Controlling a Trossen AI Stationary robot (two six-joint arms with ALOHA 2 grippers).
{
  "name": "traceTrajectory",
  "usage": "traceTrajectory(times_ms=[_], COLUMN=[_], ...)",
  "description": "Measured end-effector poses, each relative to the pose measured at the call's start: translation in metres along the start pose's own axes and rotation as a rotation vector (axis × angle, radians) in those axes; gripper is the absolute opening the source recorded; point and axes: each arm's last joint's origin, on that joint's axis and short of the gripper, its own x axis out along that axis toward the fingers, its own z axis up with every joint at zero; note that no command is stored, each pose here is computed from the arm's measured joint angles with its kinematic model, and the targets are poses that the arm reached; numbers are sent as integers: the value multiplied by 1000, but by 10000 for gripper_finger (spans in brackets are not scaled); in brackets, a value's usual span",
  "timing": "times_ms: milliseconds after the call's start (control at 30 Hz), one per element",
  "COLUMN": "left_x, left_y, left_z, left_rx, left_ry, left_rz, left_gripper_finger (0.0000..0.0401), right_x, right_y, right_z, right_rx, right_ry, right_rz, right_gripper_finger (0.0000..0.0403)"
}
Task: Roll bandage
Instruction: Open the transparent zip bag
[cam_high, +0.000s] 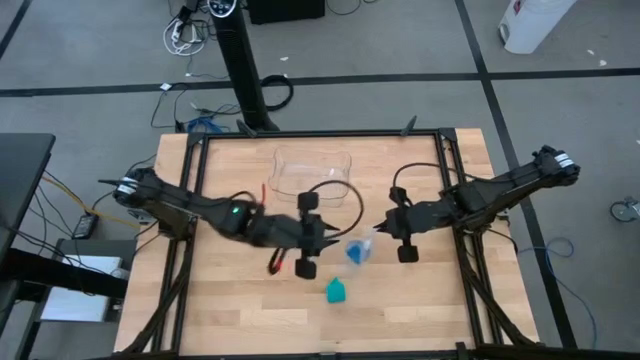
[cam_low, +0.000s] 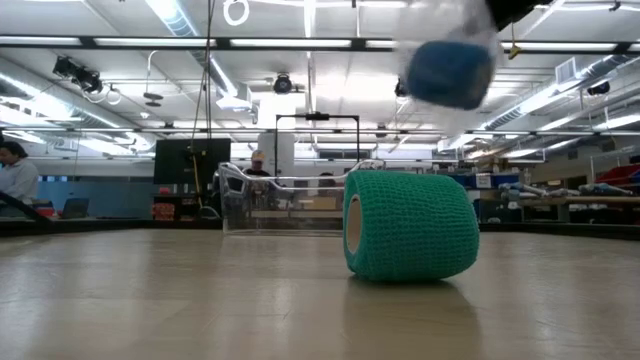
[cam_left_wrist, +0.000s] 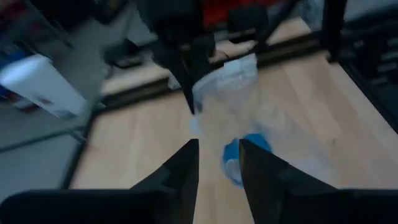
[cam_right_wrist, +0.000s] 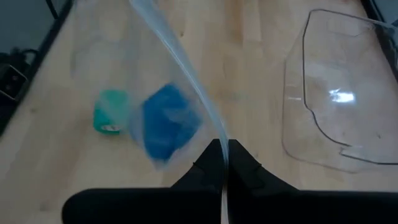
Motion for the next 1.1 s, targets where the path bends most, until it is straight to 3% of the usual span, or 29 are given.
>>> traceTrajectory(times_ms=[200,433,567,767,933,1100], left_x=[-19,-6,-5,-14,-20,-26], left_y=[-37,-61,-61,-44,-35,-35], left_z=[-3,-49,-74,-108,-126,-128], left_rx=[-9,-52,-114,-297,-411,-378], left_ry=[-170,-245,-261,-218,-250,-407], left_rz=[87,137,179,356,355,270], left_gripper_finger=[117,117,117,117,117,117], right_x=[-11,0,13,28,39,49], right_y=[-4,0,5,4,3,3], right_z=[-1,0,1,3,9,25], right_rx=[45,124,145,204,237,212], right_ry=[-23,5,23,35,61,78], right_rz=[7,25,31,13,19,30], right_gripper_finger=[0,0,0,0,0,0])
